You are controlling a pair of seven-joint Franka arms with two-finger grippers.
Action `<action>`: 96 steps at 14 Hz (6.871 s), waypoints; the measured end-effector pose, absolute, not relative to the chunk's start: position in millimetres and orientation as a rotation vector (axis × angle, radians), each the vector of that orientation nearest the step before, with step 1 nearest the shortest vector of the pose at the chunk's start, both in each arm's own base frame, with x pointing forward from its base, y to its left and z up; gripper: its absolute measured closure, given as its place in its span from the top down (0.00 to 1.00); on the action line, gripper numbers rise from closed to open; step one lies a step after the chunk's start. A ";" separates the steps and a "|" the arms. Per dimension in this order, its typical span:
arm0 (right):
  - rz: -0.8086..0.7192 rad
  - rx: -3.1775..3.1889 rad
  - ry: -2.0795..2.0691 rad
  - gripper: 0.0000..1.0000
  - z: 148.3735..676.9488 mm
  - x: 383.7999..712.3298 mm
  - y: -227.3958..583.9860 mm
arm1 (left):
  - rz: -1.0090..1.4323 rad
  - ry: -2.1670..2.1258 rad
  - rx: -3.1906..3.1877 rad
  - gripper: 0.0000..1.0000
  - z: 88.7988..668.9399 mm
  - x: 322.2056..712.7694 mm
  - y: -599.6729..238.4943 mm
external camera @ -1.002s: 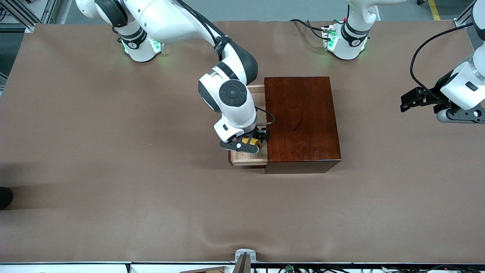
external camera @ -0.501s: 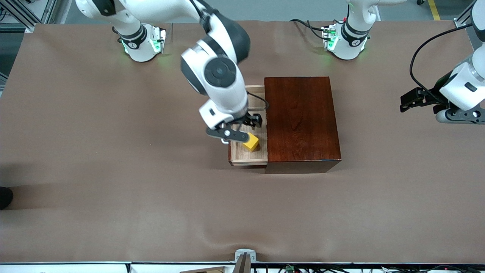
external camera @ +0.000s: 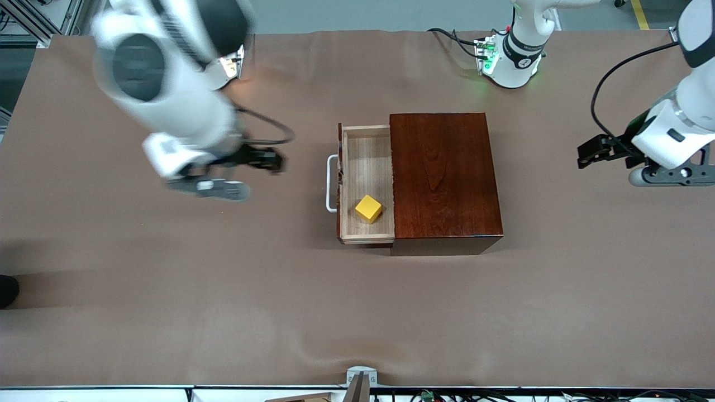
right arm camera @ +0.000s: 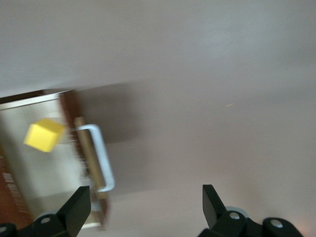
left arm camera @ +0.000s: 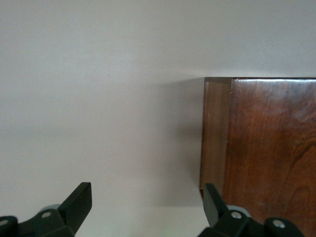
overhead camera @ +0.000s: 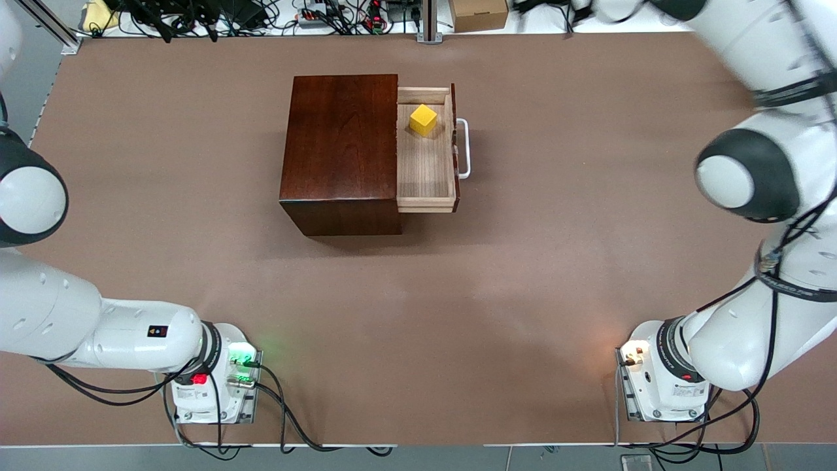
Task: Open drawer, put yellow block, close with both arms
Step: 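Withdraw the right gripper while the left gripper moves toward the drawer, then lower the left gripper against the drawer front beside the handle, then push the drawer into the box with the left gripper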
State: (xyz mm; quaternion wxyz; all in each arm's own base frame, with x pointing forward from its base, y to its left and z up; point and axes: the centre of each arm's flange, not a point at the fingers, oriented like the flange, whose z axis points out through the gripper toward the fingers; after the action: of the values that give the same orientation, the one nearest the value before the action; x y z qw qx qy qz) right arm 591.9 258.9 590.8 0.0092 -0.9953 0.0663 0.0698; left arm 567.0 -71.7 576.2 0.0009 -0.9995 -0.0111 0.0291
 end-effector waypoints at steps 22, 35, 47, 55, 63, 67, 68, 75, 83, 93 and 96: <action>0.099 -3.140 -0.010 1.00 610.8 555.3 -35.5 | 0.074 -1.184 -3.024 1.00 521.1 534.7 -417.9; 0.065 -3.142 -0.003 1.00 617.1 556.3 -36.4 | 0.185 -2.012 -2.573 1.00 382.6 473.3 -570.7; 0.061 -3.143 -0.004 1.00 617.6 556.3 -36.3 | 0.215 -2.107 -2.443 1.00 325.3 460.9 -590.0; 0.061 -3.143 -0.005 1.00 617.6 556.4 -36.0 | 0.169 -2.154 -2.329 1.00 321.1 463.4 -582.7; 0.062 -3.143 -0.017 1.00 617.3 556.6 -31.7 | 0.019 -2.169 -2.193 1.00 322.2 466.1 -568.6; 0.048 -3.143 -0.008 1.00 621.4 556.8 -34.6 | -0.032 -2.138 -2.144 1.00 321.1 469.9 -557.2; 0.044 -3.144 -0.007 1.00 622.6 556.8 -35.1 | -0.042 -2.131 -2.133 1.00 320.6 470.8 -554.6; 0.041 -3.144 -0.006 1.00 623.8 556.8 -35.2 | -0.193 -2.033 -1.987 1.00 308.0 481.3 -517.3; 0.041 -3.144 -0.005 1.00 623.8 556.8 -35.2 | -0.255 -2.013 -1.975 1.00 306.4 480.1 -514.7; 0.041 -3.144 -0.005 1.00 623.8 556.8 -35.2 | -0.293 -2.002 -1.994 1.00 307.5 477.0 -518.8; 0.040 -3.144 -0.005 1.00 623.8 556.8 -35.2 | -0.331 -2.011 -2.035 1.00 313.1 478.0 -524.9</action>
State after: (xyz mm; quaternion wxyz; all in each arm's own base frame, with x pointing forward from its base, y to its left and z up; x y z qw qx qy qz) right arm 556.8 -35.2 623.8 -0.0012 -0.9999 -0.0017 0.0129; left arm 478.0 -524.9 313.1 0.1304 -0.7007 -0.6921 -0.1140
